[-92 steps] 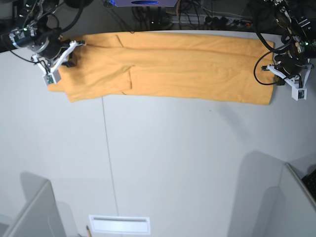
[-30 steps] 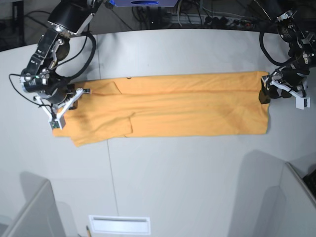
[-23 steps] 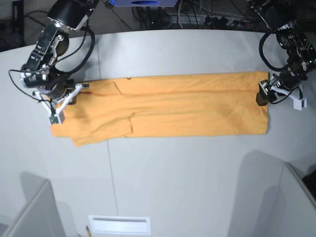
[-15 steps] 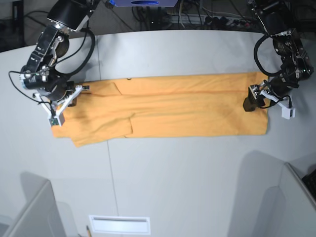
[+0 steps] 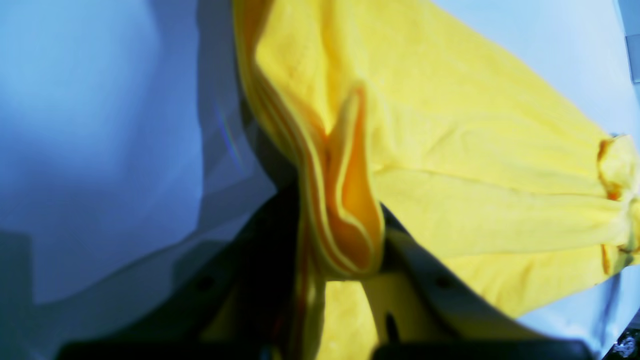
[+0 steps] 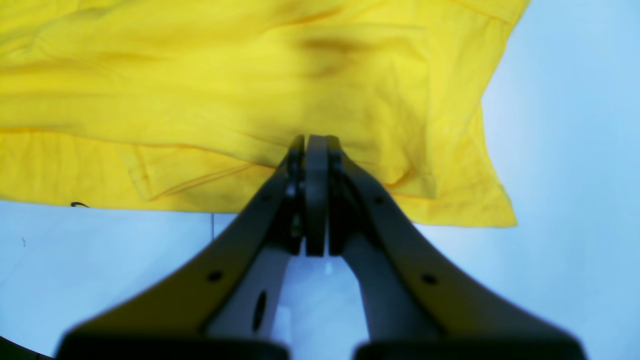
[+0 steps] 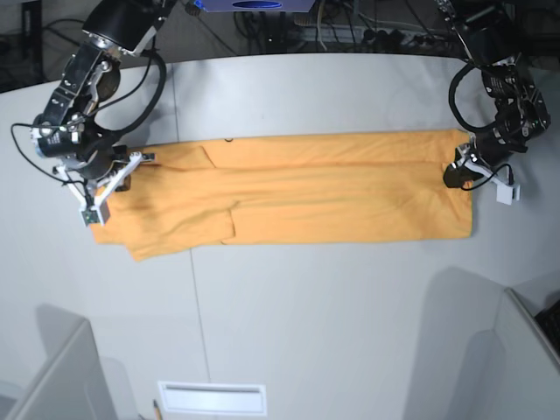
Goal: Fold the T-shirt properly
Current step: 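Pull the strip ends apart with both grippers to straighten it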
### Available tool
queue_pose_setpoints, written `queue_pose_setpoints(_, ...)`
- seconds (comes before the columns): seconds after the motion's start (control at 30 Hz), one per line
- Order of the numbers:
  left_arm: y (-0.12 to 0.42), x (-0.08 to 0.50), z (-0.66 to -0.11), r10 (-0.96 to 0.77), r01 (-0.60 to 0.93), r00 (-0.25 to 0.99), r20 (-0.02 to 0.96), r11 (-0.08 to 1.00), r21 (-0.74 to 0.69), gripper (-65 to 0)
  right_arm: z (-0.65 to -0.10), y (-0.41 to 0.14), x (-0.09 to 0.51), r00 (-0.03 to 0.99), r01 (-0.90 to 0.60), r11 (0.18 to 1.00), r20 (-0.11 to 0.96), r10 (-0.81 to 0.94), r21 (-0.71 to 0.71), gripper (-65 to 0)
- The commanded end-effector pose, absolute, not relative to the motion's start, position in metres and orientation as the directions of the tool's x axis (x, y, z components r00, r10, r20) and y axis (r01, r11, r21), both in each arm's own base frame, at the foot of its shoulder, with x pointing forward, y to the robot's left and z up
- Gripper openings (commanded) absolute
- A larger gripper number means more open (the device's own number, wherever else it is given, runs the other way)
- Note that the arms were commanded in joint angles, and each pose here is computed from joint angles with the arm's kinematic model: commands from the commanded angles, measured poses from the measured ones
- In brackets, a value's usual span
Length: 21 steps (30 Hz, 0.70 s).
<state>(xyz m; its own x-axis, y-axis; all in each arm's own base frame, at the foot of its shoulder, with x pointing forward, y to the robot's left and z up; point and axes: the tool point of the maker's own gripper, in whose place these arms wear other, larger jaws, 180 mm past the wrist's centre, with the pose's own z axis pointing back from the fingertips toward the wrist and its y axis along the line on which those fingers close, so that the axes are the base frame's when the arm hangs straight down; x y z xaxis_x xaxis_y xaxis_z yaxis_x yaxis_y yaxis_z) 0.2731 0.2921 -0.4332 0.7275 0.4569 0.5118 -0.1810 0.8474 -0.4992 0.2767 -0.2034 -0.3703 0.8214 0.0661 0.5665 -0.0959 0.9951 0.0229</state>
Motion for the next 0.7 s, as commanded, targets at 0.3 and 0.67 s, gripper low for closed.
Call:
queue_pose_setpoints(0.3, 0.386, 0.27, -0.375, 0.375, -0.232, 0.653, 0.658, 0.926, -0.297, -65.0, -0.363, -0.195, 0.277, 0.792, -0.115, 0.991, 0.608, 0.048, 0.071, -65.0)
queue_pose_setpoints(0.67, 0.352, 0.254, -0.329, 0.114, -0.056, 0.657, 0.745, 0.993, -0.103, -65.0, -0.363, -0.185, 0.274, 0.783, -0.131, 0.983, 0.621, 0.022, 0.13, -65.0)
